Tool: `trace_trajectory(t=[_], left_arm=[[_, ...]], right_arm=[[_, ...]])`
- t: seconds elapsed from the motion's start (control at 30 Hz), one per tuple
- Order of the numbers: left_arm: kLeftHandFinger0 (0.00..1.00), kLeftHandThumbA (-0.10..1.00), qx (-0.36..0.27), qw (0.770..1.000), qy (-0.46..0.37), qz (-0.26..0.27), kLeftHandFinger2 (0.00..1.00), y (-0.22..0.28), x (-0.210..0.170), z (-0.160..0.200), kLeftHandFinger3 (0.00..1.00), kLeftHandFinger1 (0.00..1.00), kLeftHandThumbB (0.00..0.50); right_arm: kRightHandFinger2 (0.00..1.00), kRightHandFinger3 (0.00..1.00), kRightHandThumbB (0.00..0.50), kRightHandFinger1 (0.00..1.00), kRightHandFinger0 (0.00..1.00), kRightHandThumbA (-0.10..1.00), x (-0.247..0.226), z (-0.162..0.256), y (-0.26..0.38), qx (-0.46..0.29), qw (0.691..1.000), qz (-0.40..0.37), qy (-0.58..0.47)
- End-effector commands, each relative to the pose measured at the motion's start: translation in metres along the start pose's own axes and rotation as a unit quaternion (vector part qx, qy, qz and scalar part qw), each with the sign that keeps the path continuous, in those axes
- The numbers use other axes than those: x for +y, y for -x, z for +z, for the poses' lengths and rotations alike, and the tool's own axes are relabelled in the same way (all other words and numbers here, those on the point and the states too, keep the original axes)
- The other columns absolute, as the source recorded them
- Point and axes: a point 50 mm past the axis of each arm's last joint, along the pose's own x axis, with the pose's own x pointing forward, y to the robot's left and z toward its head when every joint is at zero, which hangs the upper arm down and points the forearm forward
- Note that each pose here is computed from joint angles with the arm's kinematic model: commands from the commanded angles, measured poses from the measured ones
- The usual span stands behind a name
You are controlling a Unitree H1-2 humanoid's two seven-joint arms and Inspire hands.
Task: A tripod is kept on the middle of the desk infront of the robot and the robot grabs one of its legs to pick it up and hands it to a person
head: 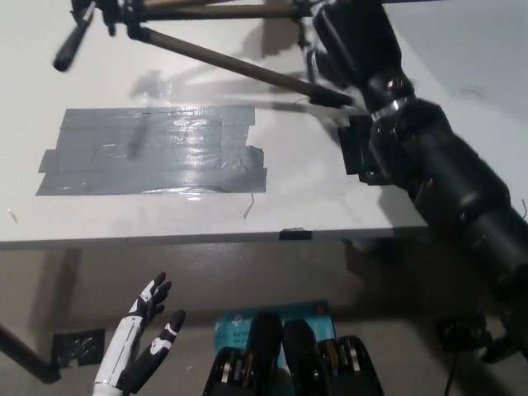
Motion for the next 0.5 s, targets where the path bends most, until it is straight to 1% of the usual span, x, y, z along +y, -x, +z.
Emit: trace_trajectory(t=[0.0,0.07,0.13,0.23,0.3,0.37,0.4,0.43,0.47], left_arm=[[1.0,0.81,-0.026,1.0,-0.013,-0.009,1.0,-0.008,0.009,0.013,1.0,1.0,0.034],[1.0,0.8,-0.029,0.999,-0.012,-0.009,1.0,-0.009,0.009,0.013,1.0,1.0,0.025],[1.0,0.79,-0.034,0.999,-0.018,-0.009,1.0,-0.01,0.01,0.014,1.0,1.0,0.01],[1.0,0.78,-0.037,0.999,-0.021,-0.007,1.0,-0.012,0.01,0.014,1.0,1.0,0.009],[1.0,0.78,-0.036,0.999,-0.02,-0.005,1.0,-0.013,0.01,0.014,1.0,1.0,0.018],[1.0,0.79,-0.038,0.999,-0.026,-0.001,1.0,-0.016,0.011,0.014,1.0,1.0,0.027],[1.0,0.8,-0.039,0.999,-0.029,0.0,1.0,-0.018,0.011,0.014,1.0,1.0,0.028],[1.0,0.8,-0.04,0.999,-0.029,0.0,1.0,-0.019,0.012,0.015,1.0,1.0,0.029],[1.0,0.8,-0.041,0.999,-0.03,0.0,1.0,-0.022,0.012,0.017,1.0,1.0,0.031]], right_arm=[[1.0,1.0,0.5,1.0,1.0,0.78,-0.128,0.022,-0.03,-0.036,0.947,0.234,-0.218],[1.0,1.0,0.5,1.0,1.0,0.84,-0.138,0.024,-0.021,-0.049,0.946,0.231,-0.223],[1.0,1.0,0.5,1.0,1.0,0.84,-0.161,0.027,-0.003,-0.07,0.944,0.203,-0.251],[1.0,1.0,0.5,1.0,1.0,0.86,-0.178,0.027,0.011,-0.089,0.944,0.169,-0.27],[1.0,1.0,0.5,1.0,1.0,0.89,-0.191,0.027,0.022,-0.105,0.944,0.137,-0.281],[1.0,1.0,0.5,1.0,1.0,0.89,-0.204,0.025,0.038,-0.123,0.943,0.082,-0.298],[1.0,1.0,0.5,1.0,1.0,0.92,-0.211,0.023,0.049,-0.131,0.94,0.056,-0.311],[1.0,1.0,0.5,1.0,1.0,0.92,-0.213,0.022,0.051,-0.131,0.94,0.05,-0.312],[1.0,1.0,0.5,1.0,1.0,0.96,-0.222,0.02,0.066,-0.131,0.939,0.026,-0.318]])
